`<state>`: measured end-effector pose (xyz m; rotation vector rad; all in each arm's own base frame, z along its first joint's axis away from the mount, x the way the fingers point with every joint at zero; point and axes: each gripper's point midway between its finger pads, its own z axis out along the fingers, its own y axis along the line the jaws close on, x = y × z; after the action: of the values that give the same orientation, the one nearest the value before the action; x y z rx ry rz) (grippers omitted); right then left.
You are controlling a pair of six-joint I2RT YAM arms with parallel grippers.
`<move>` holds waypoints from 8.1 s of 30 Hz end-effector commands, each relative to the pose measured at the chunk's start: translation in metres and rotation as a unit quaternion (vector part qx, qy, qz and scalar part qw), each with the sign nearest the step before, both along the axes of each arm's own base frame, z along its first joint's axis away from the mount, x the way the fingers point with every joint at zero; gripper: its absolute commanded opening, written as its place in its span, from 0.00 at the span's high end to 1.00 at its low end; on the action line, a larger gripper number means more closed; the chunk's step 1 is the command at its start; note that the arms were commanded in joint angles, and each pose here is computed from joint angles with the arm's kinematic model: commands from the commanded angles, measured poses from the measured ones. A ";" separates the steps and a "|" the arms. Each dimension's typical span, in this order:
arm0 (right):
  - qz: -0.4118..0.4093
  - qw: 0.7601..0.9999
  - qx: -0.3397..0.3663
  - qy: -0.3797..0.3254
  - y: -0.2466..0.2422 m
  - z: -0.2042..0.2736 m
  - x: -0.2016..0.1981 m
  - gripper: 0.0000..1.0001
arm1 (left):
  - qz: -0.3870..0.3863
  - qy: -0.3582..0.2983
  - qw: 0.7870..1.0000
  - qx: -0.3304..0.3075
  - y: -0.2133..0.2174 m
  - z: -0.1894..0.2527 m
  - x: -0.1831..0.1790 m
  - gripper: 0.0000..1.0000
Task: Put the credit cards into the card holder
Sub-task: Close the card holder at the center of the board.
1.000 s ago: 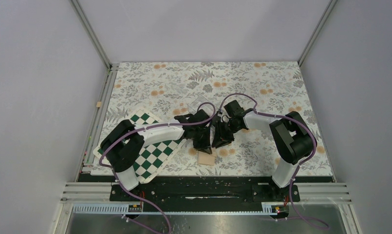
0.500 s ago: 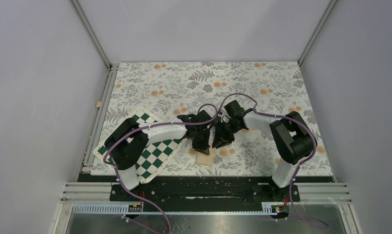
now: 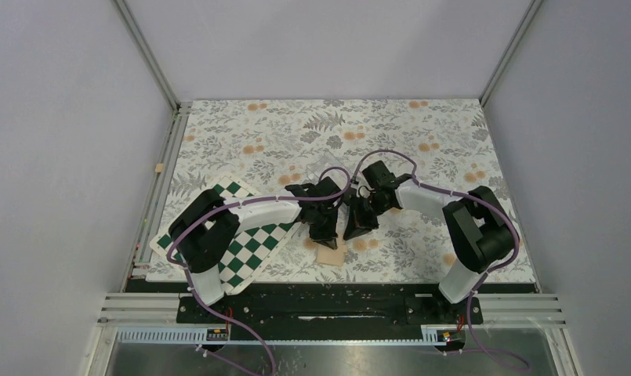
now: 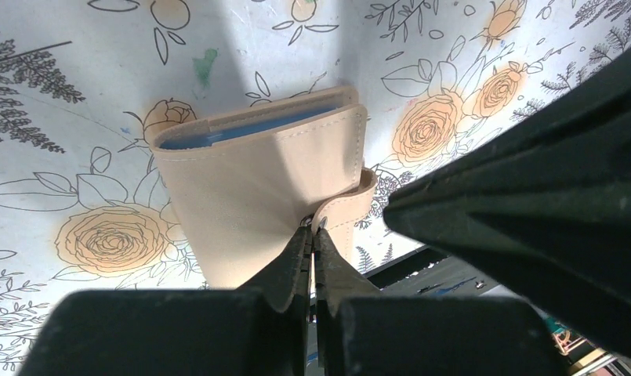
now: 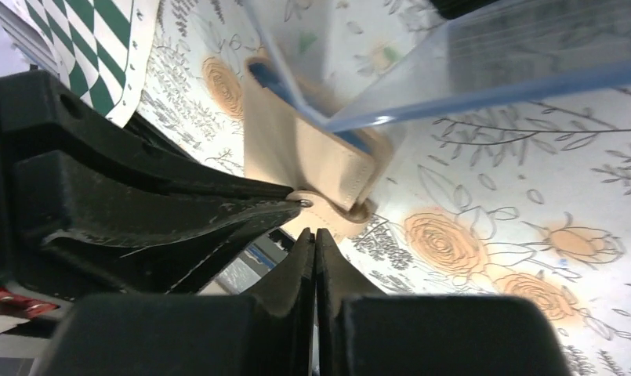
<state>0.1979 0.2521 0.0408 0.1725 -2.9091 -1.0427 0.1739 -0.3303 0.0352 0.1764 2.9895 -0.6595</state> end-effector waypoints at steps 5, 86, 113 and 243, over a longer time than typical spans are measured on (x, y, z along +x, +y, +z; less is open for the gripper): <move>0.015 1.000 -0.022 0.011 0.021 -0.003 -0.007 1.00 | -0.005 -0.023 1.000 0.007 0.000 0.003 0.008 1.00; 0.051 0.996 -0.043 -0.055 0.018 0.007 -0.007 1.00 | 0.006 0.001 1.000 0.017 0.016 -0.017 -0.003 1.00; 0.079 0.984 -0.156 -0.031 0.004 -0.041 -0.028 1.00 | 0.014 -0.030 0.999 0.016 0.019 0.011 0.005 0.76; 0.023 0.988 -0.140 -0.054 0.017 -0.032 -0.010 1.00 | 0.033 -0.050 0.998 0.001 0.019 0.011 0.019 1.00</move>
<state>0.1947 0.2838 0.0209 0.2588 -3.0813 -0.7533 0.1784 -0.3101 0.0361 0.1047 2.9492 -0.6609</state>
